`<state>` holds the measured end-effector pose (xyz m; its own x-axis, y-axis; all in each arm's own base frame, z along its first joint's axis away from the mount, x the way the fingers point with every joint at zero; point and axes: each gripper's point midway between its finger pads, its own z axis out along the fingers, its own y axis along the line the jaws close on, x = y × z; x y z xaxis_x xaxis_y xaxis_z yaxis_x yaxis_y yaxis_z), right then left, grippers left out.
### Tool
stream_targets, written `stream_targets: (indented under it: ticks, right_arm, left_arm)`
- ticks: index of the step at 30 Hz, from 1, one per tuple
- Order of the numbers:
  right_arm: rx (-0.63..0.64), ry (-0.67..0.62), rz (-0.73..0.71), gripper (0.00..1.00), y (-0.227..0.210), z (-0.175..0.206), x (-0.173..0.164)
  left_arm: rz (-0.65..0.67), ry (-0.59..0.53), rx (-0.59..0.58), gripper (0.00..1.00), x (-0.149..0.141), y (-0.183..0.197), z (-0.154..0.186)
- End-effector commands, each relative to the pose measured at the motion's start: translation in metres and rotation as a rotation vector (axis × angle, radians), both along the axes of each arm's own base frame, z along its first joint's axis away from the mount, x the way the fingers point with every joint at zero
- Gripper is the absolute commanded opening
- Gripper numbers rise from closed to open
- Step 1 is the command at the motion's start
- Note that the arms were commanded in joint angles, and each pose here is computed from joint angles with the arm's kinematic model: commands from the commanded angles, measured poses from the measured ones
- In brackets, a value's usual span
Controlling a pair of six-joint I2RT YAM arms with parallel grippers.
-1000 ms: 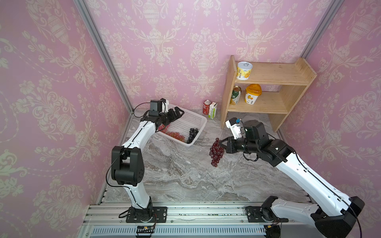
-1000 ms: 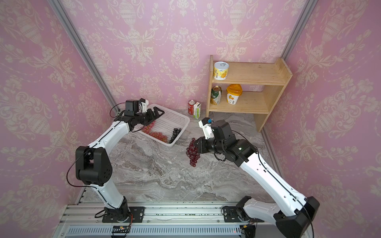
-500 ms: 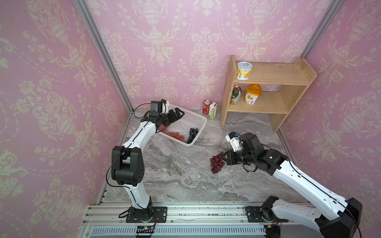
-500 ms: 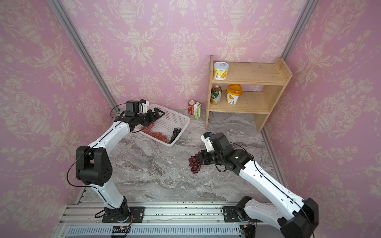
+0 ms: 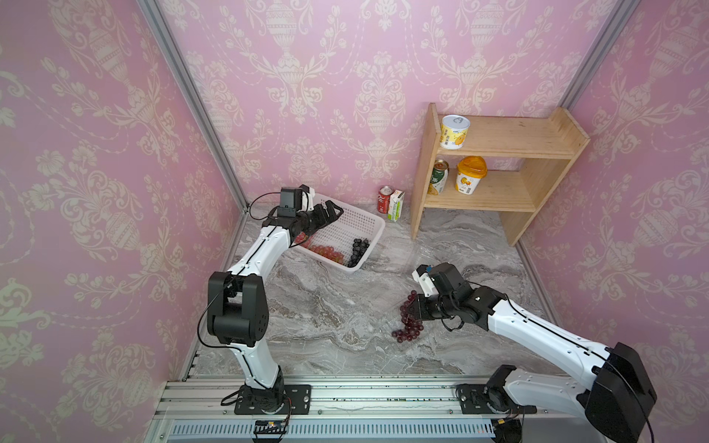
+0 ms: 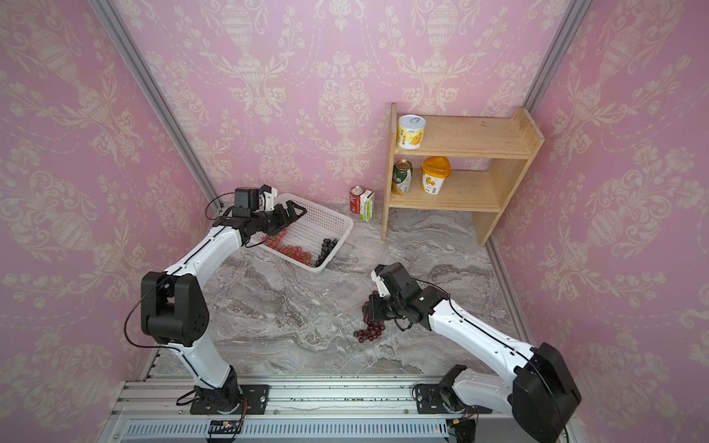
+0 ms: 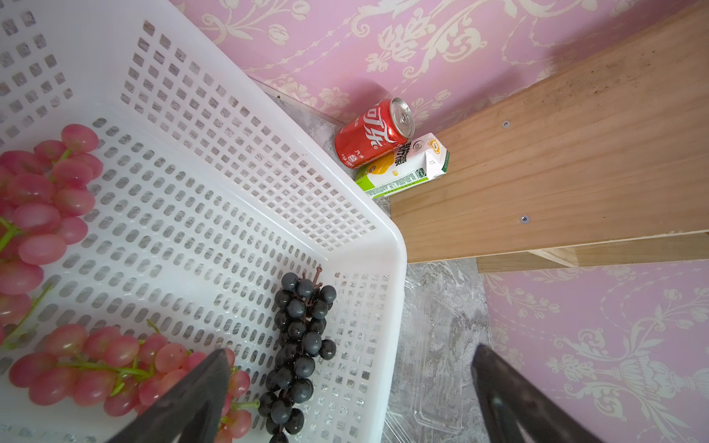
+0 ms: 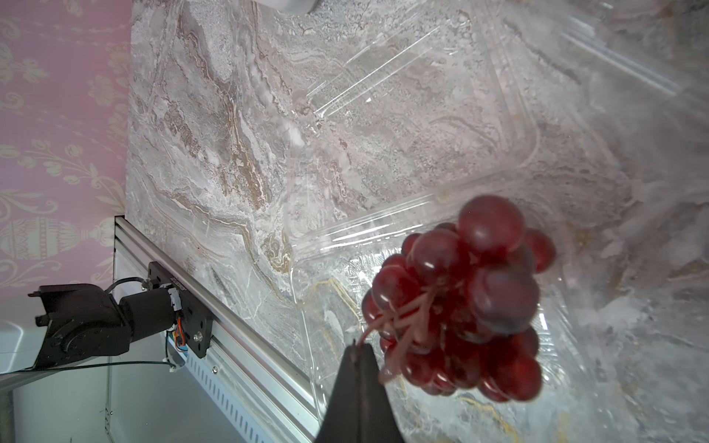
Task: Pack grapes into containers
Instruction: Place the grape into the packing box.
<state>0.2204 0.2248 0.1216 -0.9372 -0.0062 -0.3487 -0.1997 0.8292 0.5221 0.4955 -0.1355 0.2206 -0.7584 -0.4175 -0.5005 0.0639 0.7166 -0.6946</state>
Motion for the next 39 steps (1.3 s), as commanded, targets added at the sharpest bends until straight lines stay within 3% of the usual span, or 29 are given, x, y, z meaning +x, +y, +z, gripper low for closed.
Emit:
stream_targets:
  ticks: [1,18,30,37,39]
  right_arm:
    - [-0.031,0.019,-0.040,0.00,-0.002,-0.013,0.004]
    - [-0.205,0.088,-0.047,0.00,-0.010,-0.044,0.002]
    - [-0.226,0.033,-0.033,0.00,-0.013,-0.015,0.006]
    - [-0.251,0.028,-0.027,0.09,-0.012,-0.010,0.008]
    - [-0.248,0.022,-0.019,0.19,-0.009,-0.007,0.007]
  left_arm:
    - [-0.017,-0.016,0.005,0.99,-0.005,-0.004,0.005]
    - [-0.021,-0.013,0.007,0.99,-0.004,-0.005,0.004]
    - [-0.021,-0.012,0.009,0.99,-0.005,-0.005,0.004]
    - [-0.022,-0.017,0.008,0.99,-0.004,-0.006,0.006]
    - [-0.022,-0.016,0.010,0.99,-0.004,-0.005,0.006]
